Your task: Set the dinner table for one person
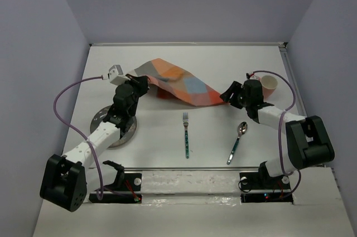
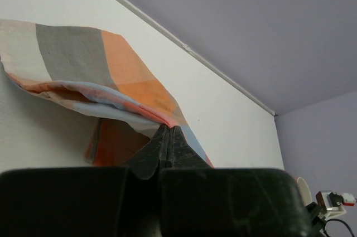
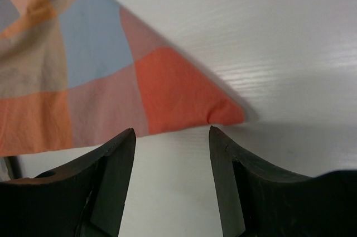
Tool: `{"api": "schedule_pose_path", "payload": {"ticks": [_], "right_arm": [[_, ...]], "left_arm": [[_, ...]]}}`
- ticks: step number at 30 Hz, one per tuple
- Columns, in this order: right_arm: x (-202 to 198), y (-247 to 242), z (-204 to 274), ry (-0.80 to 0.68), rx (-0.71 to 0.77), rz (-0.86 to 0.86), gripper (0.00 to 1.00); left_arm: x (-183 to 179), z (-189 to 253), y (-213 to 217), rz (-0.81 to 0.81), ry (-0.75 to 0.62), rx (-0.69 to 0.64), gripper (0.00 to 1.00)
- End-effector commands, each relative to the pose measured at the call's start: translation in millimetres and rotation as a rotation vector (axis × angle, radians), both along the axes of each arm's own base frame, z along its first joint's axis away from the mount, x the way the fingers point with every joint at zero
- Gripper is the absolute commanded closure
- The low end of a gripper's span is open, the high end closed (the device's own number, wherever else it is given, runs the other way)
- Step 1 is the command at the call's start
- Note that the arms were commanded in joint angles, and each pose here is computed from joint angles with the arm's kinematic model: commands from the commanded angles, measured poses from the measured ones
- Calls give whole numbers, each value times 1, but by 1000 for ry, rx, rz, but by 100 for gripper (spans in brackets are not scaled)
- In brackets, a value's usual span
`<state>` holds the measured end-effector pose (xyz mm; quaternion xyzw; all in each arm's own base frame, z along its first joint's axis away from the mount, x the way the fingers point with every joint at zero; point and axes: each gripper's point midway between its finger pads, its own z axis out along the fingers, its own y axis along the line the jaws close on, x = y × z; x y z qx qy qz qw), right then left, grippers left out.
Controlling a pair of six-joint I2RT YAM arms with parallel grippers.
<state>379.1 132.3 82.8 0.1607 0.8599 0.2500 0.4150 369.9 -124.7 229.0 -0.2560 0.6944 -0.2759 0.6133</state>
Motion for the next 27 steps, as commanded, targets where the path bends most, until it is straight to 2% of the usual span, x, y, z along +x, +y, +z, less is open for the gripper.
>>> {"api": "schedule_pose_path", "payload": {"ticks": [1,6,9,10,16,19,22,23,25,27], "right_arm": [[0,-8,11,-57,43,-78,39],[-9,0,1,-37,115,-68,39],[-4,4,-3,-21,128,-64,38],[-2,4,-3,-22,134,-65,34],[12,2,-12,-15,141,-113,35],[18,-5,-14,-20,121,-154,46],[24,-10,-16,-35,101,-182,64],[25,-10,-16,-37,98,-181,72],[29,-18,-17,-50,68,-217,80],[32,-20,-14,-68,60,-221,93]], "left_arm": [[-2,27,5,15,-93,-43,100],[-2,28,3,6,-95,-48,100],[-4,27,5,13,-97,-50,100],[-4,26,5,15,-97,-50,100],[-3,26,6,17,-95,-39,100],[-3,26,7,20,-95,-35,100],[-3,25,8,28,-95,-33,100],[-3,25,8,29,-95,-31,100],[-2,23,8,29,-91,-31,100],[-2,25,9,32,-94,-32,100]]}}
